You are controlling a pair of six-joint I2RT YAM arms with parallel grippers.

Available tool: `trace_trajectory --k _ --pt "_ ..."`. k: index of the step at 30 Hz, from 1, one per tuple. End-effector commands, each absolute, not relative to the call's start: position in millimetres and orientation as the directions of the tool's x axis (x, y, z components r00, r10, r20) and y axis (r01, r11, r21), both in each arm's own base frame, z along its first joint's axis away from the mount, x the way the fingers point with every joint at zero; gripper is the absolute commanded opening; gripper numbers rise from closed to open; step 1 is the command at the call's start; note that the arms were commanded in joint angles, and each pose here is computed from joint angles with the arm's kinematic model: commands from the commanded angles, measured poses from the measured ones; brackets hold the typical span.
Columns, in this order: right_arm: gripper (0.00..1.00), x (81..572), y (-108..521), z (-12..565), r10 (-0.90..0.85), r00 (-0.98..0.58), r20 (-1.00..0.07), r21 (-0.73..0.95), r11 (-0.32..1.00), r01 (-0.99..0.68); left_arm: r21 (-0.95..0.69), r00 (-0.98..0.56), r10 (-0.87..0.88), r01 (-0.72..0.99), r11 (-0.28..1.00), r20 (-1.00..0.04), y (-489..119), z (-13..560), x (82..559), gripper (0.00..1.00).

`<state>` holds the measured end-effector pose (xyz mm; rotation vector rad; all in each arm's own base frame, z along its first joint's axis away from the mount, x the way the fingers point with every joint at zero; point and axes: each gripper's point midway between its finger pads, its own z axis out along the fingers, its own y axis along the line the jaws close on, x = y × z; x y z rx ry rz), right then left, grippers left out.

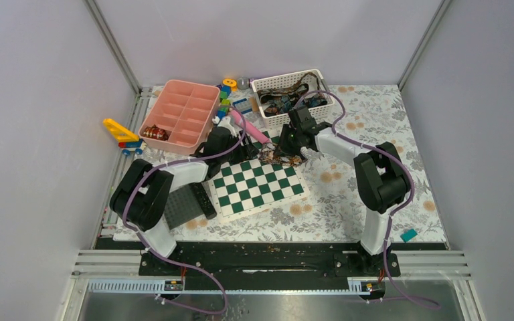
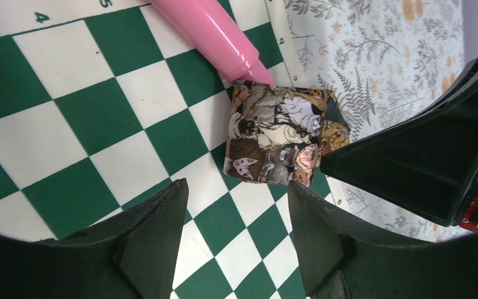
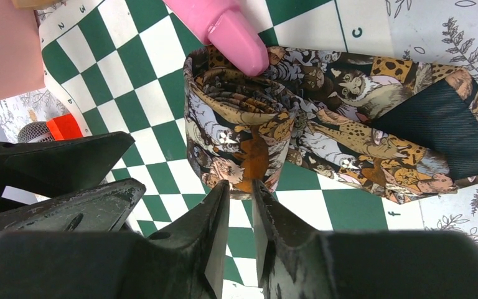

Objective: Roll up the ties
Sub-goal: Roll the tie at the center of the board, then pick up the storage box at the corner of the board.

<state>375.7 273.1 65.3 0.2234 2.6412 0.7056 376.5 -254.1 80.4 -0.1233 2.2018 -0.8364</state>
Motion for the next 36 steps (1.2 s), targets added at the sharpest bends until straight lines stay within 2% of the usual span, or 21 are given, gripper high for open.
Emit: trace_trajectory --k 1,5,7,10,18,28,36 --pt "0.28 372.5 276.1 84.9 0.234 -0.899 -0.369 0.524 0.852 0.007 -0.539 -0.635 -0.332 0.16 0.827 -0.697 -240.3 125.2 391.2 0.6" --pt "0.32 366.2 275.1 129.4 0.229 -0.872 -0.432 0.562 0.825 -0.062 -0.288 -0.588 -0.264 -0.055 0.956 -0.765 -170.7 156.2 398.5 0.59" --pt "0.33 359.6 272.6 148.0 0.217 -0.861 -0.46 0.568 0.818 -0.097 -0.166 -0.559 -0.212 -0.132 0.977 -0.802 -136.9 180.0 401.2 0.58" --pt "0.35 348.2 268.2 168.0 0.194 -0.853 -0.484 0.571 0.809 -0.14 -0.081 -0.556 -0.174 -0.189 0.979 -0.813 -101.9 194.6 404.6 0.58" --pt "0.39 314.9 255.1 197.7 0.186 -0.833 -0.521 0.593 0.78 -0.197 0.031 -0.645 -0.087 -0.168 0.985 -0.759 -67.7 157.0 432.9 0.61" --pt "0.41 291.9 248.3 191.2 0.175 -0.848 -0.5 0.609 0.767 -0.201 0.056 -0.701 -0.056 -0.136 0.989 -0.711 -52.0 118.4 440.1 0.62" --pt "0.41 287.9 250.5 184.6 0.179 -0.86 -0.479 0.627 0.755 -0.191 0.069 -0.69 -0.013 -0.092 0.993 -0.724 -57.6 107.3 461.4 0.61"
